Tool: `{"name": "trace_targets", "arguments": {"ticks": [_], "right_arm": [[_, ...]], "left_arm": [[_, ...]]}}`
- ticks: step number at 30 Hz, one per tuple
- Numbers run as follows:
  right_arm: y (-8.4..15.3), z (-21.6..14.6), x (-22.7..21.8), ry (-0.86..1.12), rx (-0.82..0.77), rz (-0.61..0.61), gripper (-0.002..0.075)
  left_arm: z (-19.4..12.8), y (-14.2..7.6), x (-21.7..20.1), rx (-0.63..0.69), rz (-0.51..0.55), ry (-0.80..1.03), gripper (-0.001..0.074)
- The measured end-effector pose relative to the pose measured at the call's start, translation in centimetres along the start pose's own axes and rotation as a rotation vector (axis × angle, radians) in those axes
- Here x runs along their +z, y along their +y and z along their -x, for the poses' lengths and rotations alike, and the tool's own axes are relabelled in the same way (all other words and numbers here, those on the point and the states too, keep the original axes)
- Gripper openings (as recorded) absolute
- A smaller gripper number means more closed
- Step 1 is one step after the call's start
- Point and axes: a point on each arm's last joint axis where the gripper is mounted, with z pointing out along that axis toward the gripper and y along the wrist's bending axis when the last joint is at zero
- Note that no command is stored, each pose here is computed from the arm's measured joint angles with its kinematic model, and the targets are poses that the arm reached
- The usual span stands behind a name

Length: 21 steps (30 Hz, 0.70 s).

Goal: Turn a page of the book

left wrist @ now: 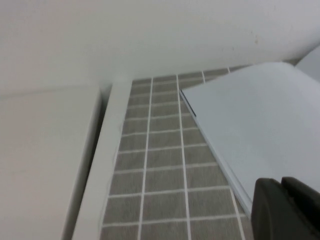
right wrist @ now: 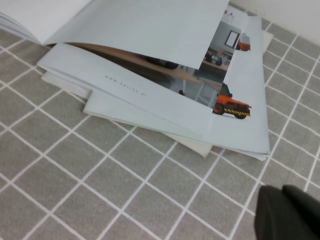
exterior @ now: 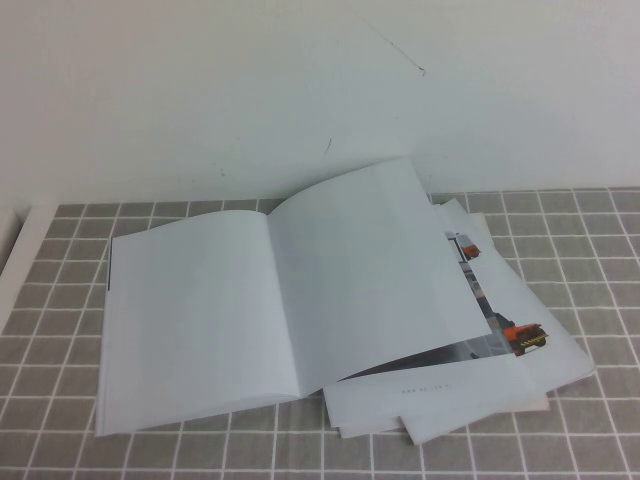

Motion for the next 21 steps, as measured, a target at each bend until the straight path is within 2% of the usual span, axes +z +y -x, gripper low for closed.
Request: {"name": "trace_targets", "arguments": {"ticks": [4, 7, 21], "right_arm": [[0.02, -0.06, 0.02, 0.003, 0.000, 0.002, -0.0001], [0.03, -0.06, 0.02, 0.003, 0.000, 0.002, -0.0001], [0.04, -0.07, 0.02, 0.004, 0.000, 0.003, -0.0001]], "left_arm": [[-1.26, -0.19, 0.07, 0.057, -0.031, 0.099, -0.0004], [-1.29, -0.24, 0.04, 0.113, -0.044, 0.105, -0.0004], [-1.33, -0.23, 0.04, 0.136, -0.045, 0.108, -0.0004]]}}
